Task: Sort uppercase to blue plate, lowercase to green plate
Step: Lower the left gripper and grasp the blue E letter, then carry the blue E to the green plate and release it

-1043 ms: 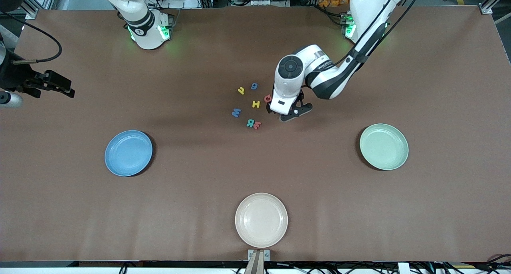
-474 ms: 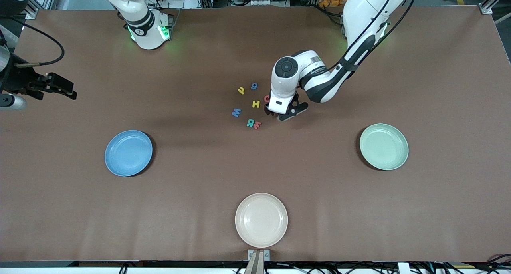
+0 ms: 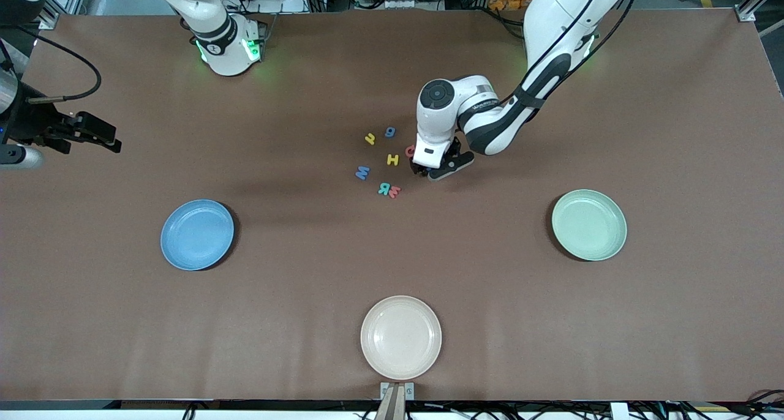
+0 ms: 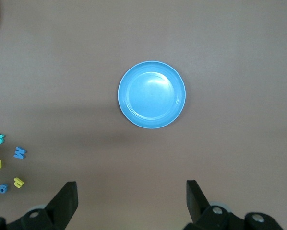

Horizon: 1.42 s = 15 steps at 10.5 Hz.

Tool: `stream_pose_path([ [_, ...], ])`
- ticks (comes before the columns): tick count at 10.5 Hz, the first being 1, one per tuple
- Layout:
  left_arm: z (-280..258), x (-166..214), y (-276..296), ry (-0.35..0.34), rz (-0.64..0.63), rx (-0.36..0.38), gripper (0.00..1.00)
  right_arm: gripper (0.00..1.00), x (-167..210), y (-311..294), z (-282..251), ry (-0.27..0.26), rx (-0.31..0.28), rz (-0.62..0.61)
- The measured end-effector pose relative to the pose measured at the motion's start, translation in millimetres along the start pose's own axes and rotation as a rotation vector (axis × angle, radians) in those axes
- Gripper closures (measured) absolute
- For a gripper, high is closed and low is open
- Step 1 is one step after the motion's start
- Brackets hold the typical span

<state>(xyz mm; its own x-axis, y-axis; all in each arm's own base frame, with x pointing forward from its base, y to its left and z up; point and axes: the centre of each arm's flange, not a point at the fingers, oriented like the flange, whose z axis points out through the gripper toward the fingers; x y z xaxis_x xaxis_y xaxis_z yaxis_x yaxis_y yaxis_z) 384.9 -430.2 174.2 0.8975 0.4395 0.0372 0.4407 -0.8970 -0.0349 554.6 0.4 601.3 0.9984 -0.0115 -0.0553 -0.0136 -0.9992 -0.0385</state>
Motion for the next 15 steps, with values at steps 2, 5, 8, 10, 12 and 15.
stream_pose_path([
  [2,-1,0,1,0.000,0.000,-0.006,0.17,0.00,0,0,0,0.000,0.000,-0.001],
  [5,1,-3,4,-0.005,0.005,-0.008,0.23,0.00,0,-3,2,-0.001,0.001,-0.005],
  [8,2,-7,7,-0.008,0.012,-0.011,0.33,0.00,1,-4,4,0.001,0.001,-0.007],
  [10,0,-7,10,-0.007,0.010,-0.021,0.59,0.00,1,-4,4,0.002,0.001,-0.007],
  [12,-1,-6,11,-0.006,0.010,-0.024,0.73,0.00,1,-5,4,0.003,0.001,-0.008],
  [15,-5,14,12,0.014,0.021,-0.034,0.73,0.00,1,-5,4,0.003,0.001,-0.009],
])
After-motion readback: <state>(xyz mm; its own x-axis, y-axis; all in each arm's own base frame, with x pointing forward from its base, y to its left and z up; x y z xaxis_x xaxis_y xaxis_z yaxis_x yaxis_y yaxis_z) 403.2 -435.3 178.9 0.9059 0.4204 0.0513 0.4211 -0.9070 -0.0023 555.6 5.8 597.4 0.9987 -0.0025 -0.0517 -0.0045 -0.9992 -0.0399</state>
